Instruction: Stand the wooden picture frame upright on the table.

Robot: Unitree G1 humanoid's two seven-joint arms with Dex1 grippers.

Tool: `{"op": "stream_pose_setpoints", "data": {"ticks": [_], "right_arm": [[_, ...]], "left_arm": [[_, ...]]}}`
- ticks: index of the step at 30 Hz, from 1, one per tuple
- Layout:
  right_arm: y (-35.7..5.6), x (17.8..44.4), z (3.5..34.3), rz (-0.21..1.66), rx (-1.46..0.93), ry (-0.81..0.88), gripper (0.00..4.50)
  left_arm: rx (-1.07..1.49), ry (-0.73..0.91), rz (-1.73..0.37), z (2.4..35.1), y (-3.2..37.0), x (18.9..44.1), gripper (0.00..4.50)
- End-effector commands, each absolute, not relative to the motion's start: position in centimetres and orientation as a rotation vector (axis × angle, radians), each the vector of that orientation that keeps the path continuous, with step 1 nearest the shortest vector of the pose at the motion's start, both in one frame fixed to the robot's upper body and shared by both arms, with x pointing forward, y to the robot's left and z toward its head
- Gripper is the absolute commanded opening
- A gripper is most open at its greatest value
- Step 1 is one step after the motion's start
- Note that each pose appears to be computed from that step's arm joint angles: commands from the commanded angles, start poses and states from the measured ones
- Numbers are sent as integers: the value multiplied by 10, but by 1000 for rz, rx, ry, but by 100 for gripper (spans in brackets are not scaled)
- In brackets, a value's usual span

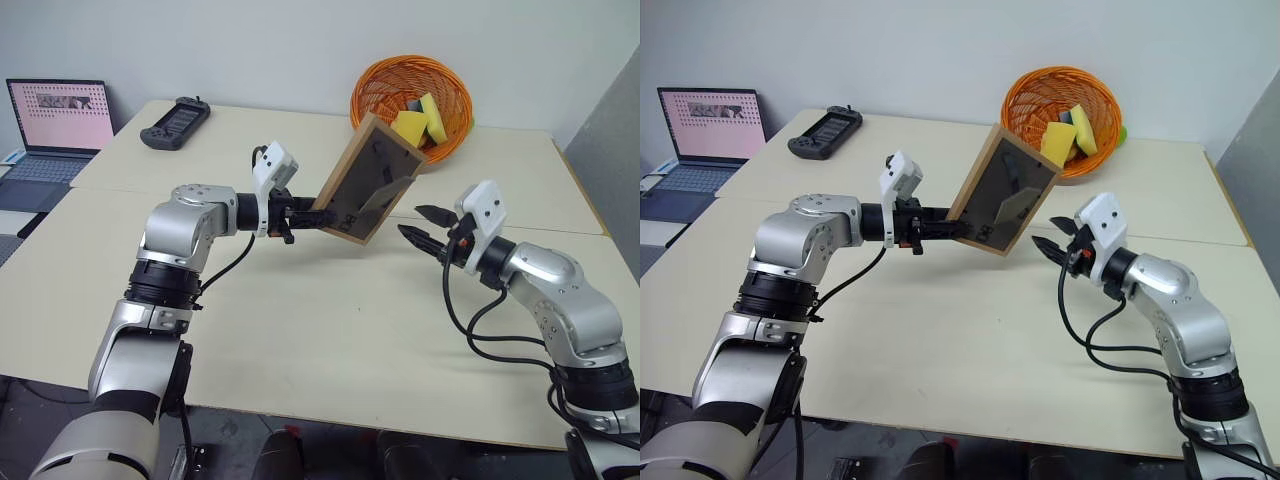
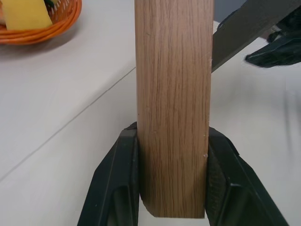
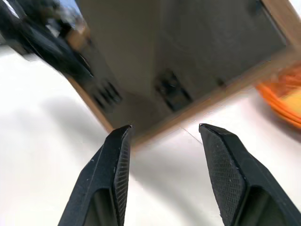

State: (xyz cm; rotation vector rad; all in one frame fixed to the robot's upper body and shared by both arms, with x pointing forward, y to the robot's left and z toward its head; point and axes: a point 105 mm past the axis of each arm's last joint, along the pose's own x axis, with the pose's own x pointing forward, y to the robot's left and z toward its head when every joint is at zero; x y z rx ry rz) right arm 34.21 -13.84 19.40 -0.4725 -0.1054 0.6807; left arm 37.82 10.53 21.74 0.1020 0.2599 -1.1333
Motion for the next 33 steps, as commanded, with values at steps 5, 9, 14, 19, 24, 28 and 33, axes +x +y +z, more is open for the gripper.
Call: {"op": "stream_pose_setpoints", "data": {"ticks": [5,9,14,19,24,28,33], "right_arm": [[-158,345,191,539,-1052,-427,241],[-148,343,193,510,-1213,-620,241],[-139,341,193,493,-1319,-806,241],[-128,343,197,460,-1373,-949,241],[-121,348,194,444,-1376,-997,241],[-126,355,179,449,-1396,-965,241],[-129,362,172,443,-1404,-953,241]], "left_arm": [[-138,433,-1143,229,107,352,131],[-283,600,-1141,218,102,331,131],[-353,658,-1146,217,98,322,131],[-379,668,-1146,217,95,321,131],[-395,672,-1156,220,94,319,131],[-396,672,-1159,222,93,317,131],[-406,683,-1165,223,92,315,131]]}}
